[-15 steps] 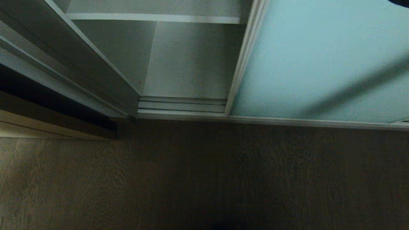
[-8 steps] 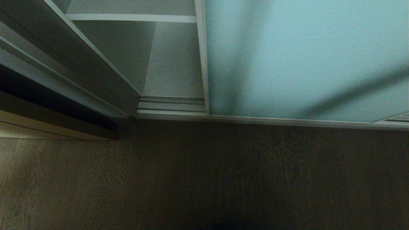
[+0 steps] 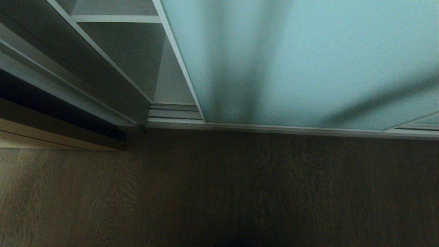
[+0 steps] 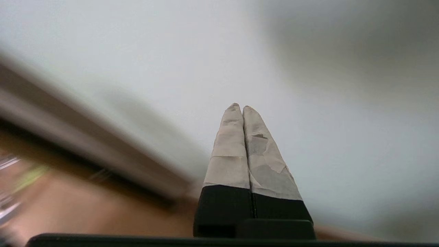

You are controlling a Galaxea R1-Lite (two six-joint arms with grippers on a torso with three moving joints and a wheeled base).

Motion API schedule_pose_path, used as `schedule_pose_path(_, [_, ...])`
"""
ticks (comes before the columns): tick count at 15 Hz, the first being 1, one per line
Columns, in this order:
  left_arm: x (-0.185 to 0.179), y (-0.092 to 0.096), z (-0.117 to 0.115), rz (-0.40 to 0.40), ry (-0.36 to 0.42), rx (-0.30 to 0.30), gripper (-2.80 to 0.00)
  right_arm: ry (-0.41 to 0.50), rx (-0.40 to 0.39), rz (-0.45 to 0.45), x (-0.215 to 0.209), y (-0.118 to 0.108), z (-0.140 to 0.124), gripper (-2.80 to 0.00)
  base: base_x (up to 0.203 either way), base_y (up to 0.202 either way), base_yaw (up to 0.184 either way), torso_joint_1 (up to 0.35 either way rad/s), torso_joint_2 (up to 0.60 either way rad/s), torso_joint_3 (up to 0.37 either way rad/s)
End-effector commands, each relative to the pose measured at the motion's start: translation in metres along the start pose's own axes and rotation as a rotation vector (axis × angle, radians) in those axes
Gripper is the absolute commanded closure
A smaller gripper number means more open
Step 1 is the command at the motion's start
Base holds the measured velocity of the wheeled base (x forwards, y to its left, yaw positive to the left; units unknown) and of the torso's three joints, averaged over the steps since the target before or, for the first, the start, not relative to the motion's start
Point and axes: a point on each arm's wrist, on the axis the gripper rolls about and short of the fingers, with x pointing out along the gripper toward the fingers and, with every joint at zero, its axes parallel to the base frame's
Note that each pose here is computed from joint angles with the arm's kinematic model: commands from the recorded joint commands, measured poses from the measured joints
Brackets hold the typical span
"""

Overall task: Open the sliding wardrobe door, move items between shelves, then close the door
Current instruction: Close the door

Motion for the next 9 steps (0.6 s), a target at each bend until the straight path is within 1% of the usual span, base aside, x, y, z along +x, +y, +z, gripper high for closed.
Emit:
schedule_pose_path(1, [0.000,0.000,0.000,0.001,0.002,0.000,0.00,-0.095,-0.091,-0.124,-0.031,0.010,0.010,0.00,0.000,0.000,0.000,0.000,0.00,0.000])
schedule_pose_path(4, [0.000,0.000,0.000,0.001,0.000,0.000,0.00,-0.124,-0.212,-0.319,-0.043,0.024,0.000,0.00,0.000,0.000,0.000,0.000,0.00,0.000])
schedule_pose_path(6, [0.000,0.000,0.000,0.001,0.000,0.000,0.00,-0.121,-0.300,-0.470,-0.047,0.031,-0.018,0.00,0.000,0.000,0.000,0.000,0.00,0.000])
schedule_pose_path(7, [0.000,0.000,0.000,0.001,0.000,0.000,0.00,-0.085,-0.323,-0.519,-0.052,0.028,-0.034,0.00,0.000,0.000,0.000,0.000,0.00,0.000])
schedule_pose_path(9, [0.000,0.000,0.000,0.001,0.000,0.000,0.00,0.004,-0.378,-0.562,-0.069,0.022,-0.064,0.00,0.000,0.000,0.000,0.000,0.00,0.000])
